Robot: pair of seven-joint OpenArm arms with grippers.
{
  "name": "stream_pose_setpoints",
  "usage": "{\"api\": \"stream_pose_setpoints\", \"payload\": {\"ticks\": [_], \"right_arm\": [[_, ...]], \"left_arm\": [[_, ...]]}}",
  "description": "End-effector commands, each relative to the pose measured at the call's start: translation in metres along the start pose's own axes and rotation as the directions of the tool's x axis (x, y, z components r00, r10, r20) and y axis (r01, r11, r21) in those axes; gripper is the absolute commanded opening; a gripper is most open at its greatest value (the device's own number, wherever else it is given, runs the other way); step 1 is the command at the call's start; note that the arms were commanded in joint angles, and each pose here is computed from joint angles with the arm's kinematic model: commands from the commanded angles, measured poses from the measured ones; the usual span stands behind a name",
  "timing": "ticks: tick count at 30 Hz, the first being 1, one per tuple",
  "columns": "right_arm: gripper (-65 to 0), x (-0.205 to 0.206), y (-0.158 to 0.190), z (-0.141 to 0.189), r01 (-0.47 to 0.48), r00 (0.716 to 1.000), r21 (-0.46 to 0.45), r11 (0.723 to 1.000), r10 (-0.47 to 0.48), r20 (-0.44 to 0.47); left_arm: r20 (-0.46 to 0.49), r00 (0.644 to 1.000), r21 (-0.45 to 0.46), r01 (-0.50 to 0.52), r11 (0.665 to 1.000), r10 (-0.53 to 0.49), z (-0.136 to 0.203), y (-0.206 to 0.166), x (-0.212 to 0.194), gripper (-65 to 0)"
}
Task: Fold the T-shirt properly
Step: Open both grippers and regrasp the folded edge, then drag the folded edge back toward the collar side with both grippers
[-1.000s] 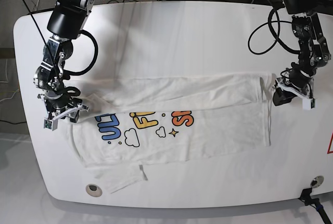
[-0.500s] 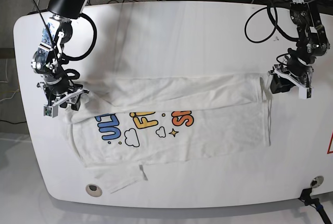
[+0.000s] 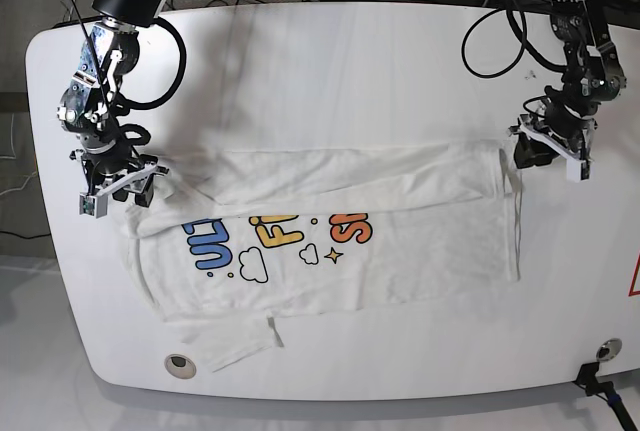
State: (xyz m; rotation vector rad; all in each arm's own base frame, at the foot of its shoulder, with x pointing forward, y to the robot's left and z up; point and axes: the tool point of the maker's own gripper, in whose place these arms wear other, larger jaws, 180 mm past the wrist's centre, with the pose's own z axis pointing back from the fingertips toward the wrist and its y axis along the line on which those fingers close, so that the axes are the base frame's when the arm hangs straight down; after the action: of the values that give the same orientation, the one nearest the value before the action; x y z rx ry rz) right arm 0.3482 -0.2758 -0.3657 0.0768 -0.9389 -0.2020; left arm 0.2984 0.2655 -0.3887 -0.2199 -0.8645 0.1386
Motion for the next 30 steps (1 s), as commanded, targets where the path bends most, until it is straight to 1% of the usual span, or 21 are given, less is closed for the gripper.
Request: {"api": "stream_pose_setpoints", "payload": {"ticks": [1,5,7,18,21,22,23,24,25,26,27,28,30], "right_arm": [[-38.5,0.024,-0.004,0.005,-0.011,0.998,-0.009,1.0,0.011,0.067],[-38.5,0.023,-0.005,0.006,-0.012,0.998,-0.013,1.0,0.013,0.064],[-38.6,0.022,-0.006,0.007,-0.013,0.998,-0.016,1.0,0.014,0.061],[-38.3,0.024,-0.008,0.01,-0.018,0.998,-0.022,1.0,0.02,0.068],[-38.2,0.025,-0.003,0.013,-0.042,0.996,0.002,0.999,0.042,0.074],[-38.3,0.027,-0.001,0.014,-0.051,0.996,0.011,0.999,0.05,0.079],[-39.4,0.026,-0.001,0.015,-0.055,0.996,0.015,0.998,0.054,0.078],[-41.0,0.027,-0.001,0.015,-0.059,0.995,0.016,0.998,0.057,0.081],[-43.9,0.023,-0.001,0.015,-0.051,0.996,0.018,0.999,0.05,0.075],[-50.0,0.023,-0.002,0.014,-0.052,0.996,0.01,0.999,0.051,0.07],[-57.6,0.022,-0.004,0.013,-0.053,0.997,0.003,0.999,0.053,0.064],[-53.7,0.023,0.0,0.014,-0.066,0.996,0.018,0.998,0.064,0.069],[-63.5,0.019,0.0,0.012,-0.071,0.996,0.019,0.997,0.069,0.056]], "left_arm": [[0.08,0.997,-0.008,0.017,1.0,-0.016,0.008,-0.002,0.026,-43.0],[0.133,0.991,0.017,0.012,1.0,-0.014,0.022,0.006,0.038,-42.2],[0.134,0.991,0.018,0.009,1.0,-0.011,0.024,0.007,0.038,-42.5],[0.095,0.994,-0.012,-0.044,0.999,0.045,0.01,-0.002,0.031,-43.6],[0.048,0.996,-0.025,-0.079,0.997,0.08,-0.001,-0.002,0.021,-44.2],[0.03,0.995,-0.033,-0.089,0.995,0.09,-0.005,-0.004,0.016,-45.7],[0.015,0.995,-0.038,-0.1,0.994,0.101,-0.008,-0.004,0.012,-48.8],[0.003,0.994,-0.036,-0.112,0.993,0.112,-0.01,-0.003,0.008,-56.3],[-0.015,0.993,-0.039,-0.119,0.992,0.119,-0.013,-0.003,0.004,-63.4],[-0.019,0.993,-0.031,-0.12,0.992,0.12,-0.014,0.0,0.003,-65.0],[-0.017,0.993,-0.028,-0.117,0.993,0.116,-0.014,0.0,0.003,-65.0],[-0.043,0.99,-0.02,-0.136,0.991,0.135,-0.015,0.0,-0.006,-65.0],[-0.051,0.991,-0.003,-0.126,0.992,0.125,-0.019,0.001,-0.007,-65.0]]}}
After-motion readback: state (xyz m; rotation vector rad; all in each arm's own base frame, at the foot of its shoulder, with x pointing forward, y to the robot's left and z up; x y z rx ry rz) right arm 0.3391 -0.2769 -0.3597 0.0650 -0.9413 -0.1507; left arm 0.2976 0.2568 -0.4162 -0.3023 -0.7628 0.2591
